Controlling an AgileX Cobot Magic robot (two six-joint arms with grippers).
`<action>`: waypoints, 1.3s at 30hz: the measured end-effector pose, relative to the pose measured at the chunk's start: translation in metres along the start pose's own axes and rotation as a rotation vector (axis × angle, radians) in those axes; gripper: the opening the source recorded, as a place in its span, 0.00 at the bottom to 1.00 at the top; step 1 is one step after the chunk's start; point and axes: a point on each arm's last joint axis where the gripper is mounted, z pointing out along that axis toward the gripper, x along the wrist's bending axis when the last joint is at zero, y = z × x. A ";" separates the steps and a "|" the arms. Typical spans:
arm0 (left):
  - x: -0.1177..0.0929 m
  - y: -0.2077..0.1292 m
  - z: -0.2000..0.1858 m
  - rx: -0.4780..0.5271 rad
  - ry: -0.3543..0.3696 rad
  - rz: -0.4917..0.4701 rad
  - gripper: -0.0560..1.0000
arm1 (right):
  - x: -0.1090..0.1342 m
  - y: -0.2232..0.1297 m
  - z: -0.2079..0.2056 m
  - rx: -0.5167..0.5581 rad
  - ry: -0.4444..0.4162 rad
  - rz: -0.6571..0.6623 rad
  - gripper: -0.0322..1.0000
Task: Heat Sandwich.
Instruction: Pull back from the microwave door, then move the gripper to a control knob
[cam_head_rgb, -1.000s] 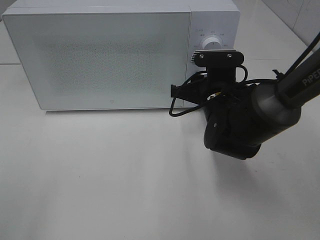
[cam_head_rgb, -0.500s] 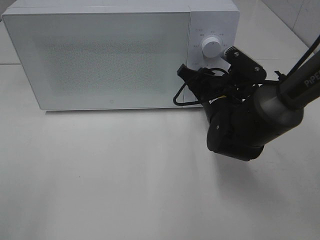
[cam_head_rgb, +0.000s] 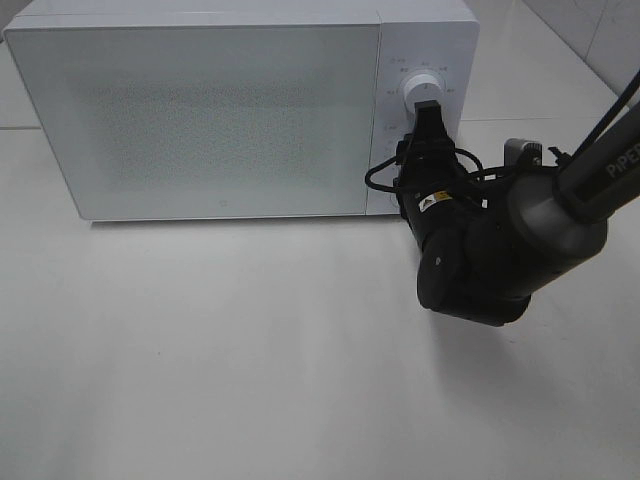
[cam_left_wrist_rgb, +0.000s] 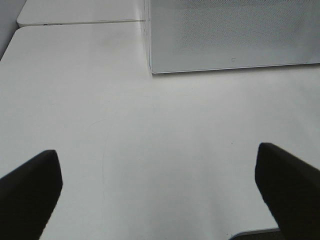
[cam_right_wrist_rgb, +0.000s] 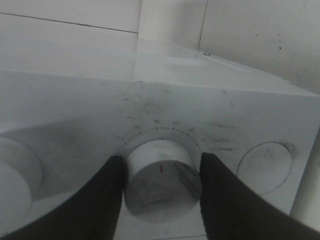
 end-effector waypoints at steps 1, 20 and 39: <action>0.000 0.000 0.000 0.000 0.000 0.000 0.99 | 0.000 0.000 0.000 0.000 0.000 0.000 0.46; 0.000 0.000 0.000 0.000 0.000 -0.001 0.99 | -0.001 0.000 0.000 0.010 0.000 0.243 0.46; 0.000 0.000 0.000 0.000 0.000 -0.001 0.99 | -0.001 0.000 0.000 0.010 0.000 0.227 0.46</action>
